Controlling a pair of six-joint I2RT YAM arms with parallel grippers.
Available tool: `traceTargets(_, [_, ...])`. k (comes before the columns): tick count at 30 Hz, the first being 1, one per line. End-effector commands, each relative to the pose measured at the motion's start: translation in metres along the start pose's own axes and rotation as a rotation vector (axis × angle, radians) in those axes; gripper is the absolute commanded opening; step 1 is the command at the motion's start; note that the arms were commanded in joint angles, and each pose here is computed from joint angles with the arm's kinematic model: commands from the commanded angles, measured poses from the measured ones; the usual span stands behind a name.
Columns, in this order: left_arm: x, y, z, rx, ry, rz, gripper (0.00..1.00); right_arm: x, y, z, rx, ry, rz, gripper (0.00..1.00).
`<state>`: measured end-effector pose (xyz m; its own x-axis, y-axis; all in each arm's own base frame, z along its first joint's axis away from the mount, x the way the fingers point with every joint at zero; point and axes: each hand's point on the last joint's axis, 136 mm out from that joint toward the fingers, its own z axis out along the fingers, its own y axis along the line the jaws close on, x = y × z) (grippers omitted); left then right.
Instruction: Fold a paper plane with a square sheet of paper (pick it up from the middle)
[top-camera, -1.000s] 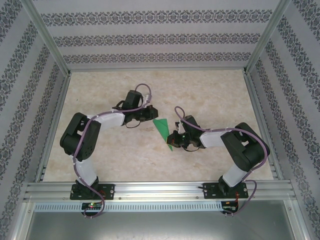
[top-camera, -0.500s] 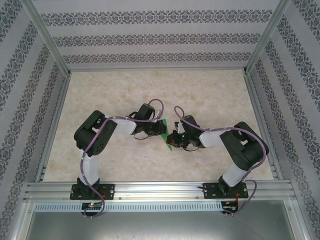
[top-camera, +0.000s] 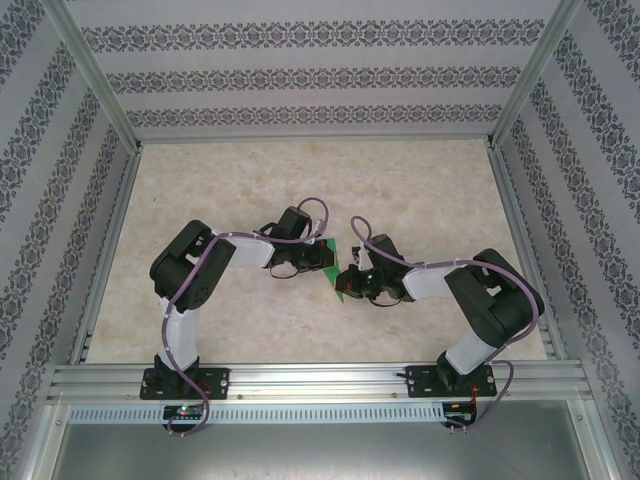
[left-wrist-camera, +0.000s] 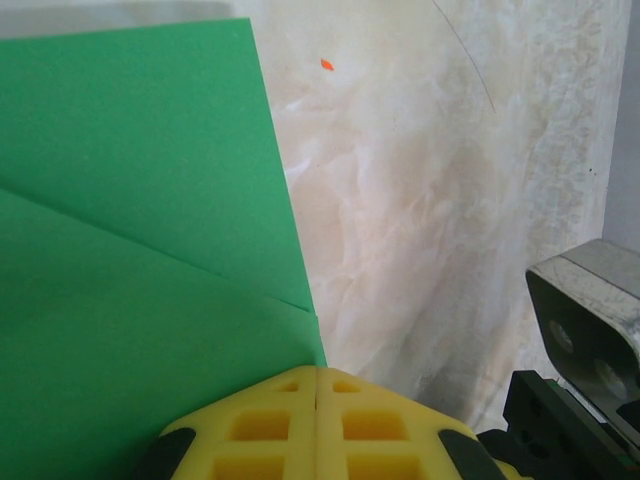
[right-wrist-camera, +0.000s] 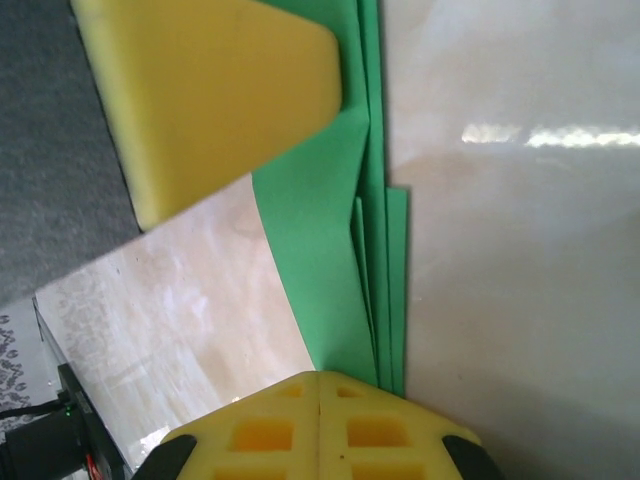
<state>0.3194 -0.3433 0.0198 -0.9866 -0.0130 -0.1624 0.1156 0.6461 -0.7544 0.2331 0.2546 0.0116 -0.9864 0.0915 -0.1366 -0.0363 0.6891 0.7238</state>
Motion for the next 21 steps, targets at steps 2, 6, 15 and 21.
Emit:
traceTargets(2, [0.016, 0.080, 0.006, -0.245, -0.001, -0.113, 0.01, 0.072, -0.055, -0.006, 0.181, 0.205, 0.112, 0.01])
traceTargets(6, [0.016, 0.082, 0.005, -0.253, -0.005, -0.115, 0.01, 0.086, -0.060, -0.010, 0.197, 0.233, 0.114, 0.01])
traceTargets(15, [0.015, 0.080, 0.006, -0.252, 0.001, -0.118, 0.01, 0.104, -0.061, -0.018, 0.230, 0.272, 0.088, 0.00])
traceTargets(21, [0.017, 0.081, 0.006, -0.249, 0.006, -0.115, 0.01, 0.117, -0.070, -0.023, 0.263, 0.290, 0.097, 0.00])
